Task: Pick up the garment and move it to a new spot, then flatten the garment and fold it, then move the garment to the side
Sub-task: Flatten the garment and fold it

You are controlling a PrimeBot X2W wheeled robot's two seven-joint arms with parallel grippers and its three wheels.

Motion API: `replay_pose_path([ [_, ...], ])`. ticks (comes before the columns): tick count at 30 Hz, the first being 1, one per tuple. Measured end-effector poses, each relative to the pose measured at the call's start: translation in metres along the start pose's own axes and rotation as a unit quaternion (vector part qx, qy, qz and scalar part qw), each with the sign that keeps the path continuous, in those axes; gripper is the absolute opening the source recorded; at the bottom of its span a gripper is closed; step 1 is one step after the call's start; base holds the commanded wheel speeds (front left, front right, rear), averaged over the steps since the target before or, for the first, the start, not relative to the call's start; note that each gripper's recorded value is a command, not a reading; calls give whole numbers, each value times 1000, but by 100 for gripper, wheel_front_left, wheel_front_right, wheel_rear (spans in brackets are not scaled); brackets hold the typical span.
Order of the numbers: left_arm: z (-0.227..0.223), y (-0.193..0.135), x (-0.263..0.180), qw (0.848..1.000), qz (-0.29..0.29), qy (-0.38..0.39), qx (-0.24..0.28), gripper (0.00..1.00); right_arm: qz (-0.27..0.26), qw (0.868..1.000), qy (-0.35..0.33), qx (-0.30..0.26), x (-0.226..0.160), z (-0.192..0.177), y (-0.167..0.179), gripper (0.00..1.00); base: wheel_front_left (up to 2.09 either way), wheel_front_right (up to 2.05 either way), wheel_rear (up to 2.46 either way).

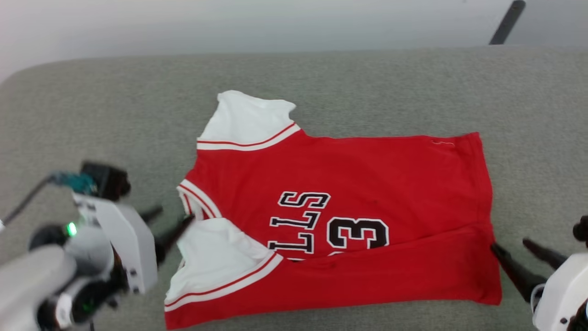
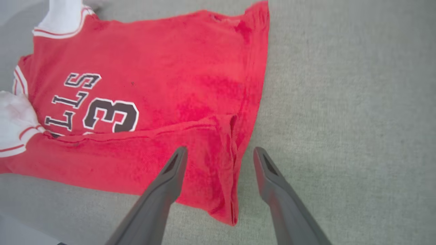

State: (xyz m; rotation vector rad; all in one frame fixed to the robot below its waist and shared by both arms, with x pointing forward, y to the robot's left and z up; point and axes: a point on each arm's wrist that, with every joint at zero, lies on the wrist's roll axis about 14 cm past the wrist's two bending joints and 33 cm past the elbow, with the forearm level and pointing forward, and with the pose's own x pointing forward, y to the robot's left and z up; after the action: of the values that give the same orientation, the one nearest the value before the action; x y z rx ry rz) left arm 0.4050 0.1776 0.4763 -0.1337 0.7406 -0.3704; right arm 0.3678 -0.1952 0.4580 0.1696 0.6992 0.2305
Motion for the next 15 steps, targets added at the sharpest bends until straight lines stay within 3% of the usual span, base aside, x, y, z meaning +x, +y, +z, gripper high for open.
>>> replay_pose_path([
  [9, 98, -15, 20, 988, -27, -122, 93, 100, -3, 989, -143, -35, -9, 49, 1, 100, 0, 0, 0],
  [15, 134, -24, 46, 982, -49, -142, 116, 100, -9, 980, -194, -40, -13, 61, -2, 100, 0, 0, 0],
])
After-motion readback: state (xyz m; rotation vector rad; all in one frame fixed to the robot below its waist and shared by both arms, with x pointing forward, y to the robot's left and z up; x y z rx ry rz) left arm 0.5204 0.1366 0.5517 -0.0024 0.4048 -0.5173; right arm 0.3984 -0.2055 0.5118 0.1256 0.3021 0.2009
